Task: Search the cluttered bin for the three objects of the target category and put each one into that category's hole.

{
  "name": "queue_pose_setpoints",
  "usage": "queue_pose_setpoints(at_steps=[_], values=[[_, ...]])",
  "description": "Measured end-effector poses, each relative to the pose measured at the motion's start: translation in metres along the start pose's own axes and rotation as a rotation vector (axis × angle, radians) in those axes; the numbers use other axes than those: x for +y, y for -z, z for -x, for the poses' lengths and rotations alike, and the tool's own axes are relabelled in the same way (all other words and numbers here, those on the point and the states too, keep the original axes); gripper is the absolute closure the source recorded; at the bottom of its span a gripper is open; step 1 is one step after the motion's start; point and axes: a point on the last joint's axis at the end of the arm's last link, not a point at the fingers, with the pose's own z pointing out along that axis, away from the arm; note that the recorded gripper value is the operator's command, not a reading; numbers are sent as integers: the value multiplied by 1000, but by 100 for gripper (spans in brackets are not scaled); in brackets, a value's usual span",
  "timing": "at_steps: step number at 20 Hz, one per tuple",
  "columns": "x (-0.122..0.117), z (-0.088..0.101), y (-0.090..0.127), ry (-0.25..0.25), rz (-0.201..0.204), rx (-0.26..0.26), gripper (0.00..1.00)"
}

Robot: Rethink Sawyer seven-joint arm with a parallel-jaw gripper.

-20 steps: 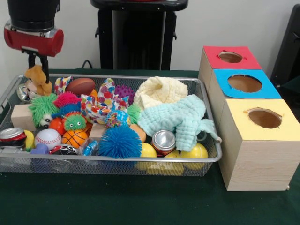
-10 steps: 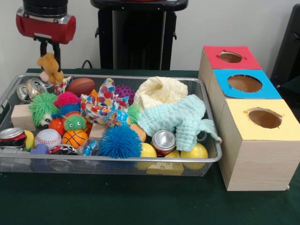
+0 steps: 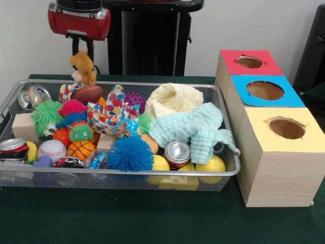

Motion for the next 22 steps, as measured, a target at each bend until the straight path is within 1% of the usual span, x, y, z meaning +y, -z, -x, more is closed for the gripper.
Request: queue_pose_setpoints(at_steps=[3,9,10,17,19,22], values=[[14,-8,1,23,1,13,100],[38,-17,7,57,2,22,100],[49,-23,10,72,4,30,100],[79,-37,20,100,8,46,100],[90,-45,22,112,6,57,100],[101,-53,25,124,2,66,100]])
